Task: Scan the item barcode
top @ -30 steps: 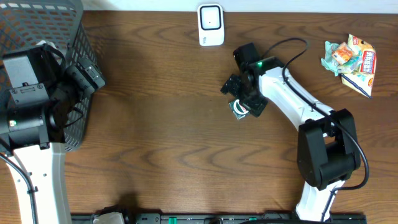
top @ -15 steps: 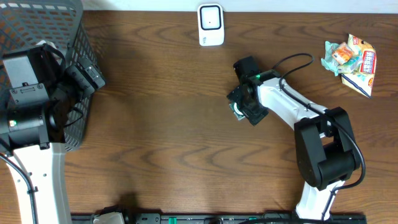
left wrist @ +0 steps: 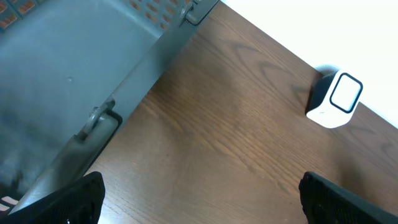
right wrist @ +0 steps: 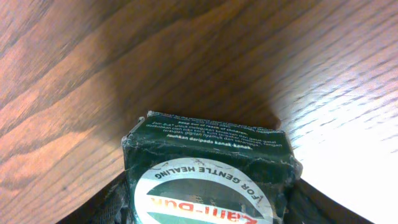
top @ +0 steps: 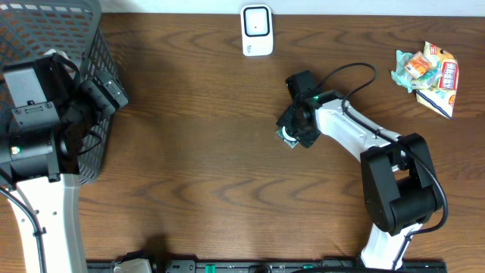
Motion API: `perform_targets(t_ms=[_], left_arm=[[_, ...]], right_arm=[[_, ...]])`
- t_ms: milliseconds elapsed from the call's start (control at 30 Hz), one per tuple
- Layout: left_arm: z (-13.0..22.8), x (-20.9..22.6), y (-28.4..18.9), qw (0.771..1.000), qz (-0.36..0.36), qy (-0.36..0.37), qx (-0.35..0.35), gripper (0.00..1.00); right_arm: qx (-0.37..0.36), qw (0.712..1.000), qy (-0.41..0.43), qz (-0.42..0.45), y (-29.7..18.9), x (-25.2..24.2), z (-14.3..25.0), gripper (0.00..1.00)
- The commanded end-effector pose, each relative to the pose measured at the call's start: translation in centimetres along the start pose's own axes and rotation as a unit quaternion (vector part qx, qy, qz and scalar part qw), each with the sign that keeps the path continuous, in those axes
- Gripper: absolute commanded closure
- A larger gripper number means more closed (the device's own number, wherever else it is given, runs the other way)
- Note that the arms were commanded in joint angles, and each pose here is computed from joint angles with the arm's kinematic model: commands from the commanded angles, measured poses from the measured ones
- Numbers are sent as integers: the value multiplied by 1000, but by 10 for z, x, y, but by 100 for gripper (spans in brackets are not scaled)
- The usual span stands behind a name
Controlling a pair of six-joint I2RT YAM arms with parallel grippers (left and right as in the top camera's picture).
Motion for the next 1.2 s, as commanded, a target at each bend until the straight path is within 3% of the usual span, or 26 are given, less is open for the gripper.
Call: perform_targets(t_ms=[0, 300, 467, 633, 867, 1033, 1167], left_arm=[[-1, 2, 0, 1000, -6, 5, -2, 2], [-1, 2, 0, 1000, -6, 5, -2, 3], [-1, 2, 0, 1000, -6, 5, -2, 2], [-1, 2, 0, 1000, -6, 5, -2, 2], [-1, 2, 0, 1000, -6, 5, -2, 2], [-1, 2, 0, 1000, -6, 5, -2, 2], [-1, 2, 0, 1000, -6, 5, -2, 2]], right_arm=[[10, 999, -34, -31, -9, 16, -4, 42], [-22, 992, -122, -35, -15, 24, -13, 51], [-25, 973, -229, -3, -9, 16, -8, 37], [-20, 962, -272, 17, -6, 10, -6, 22], [20, 971, -236, -26, -7, 17, 5, 20], [-27, 985, -170, 30, 0, 13, 1, 14], [-31, 985, -169, 35, 10, 13, -1, 13]])
Point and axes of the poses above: each gripper's point midway between its finger pads, its own y axis out along the fingers, its own x axis along the line the jaws close on, z = x × y, the point moved 7 cm from there along -y, back along the fingers, and after that the axes turned 6 degrees about -y, right-handed, at the moved point
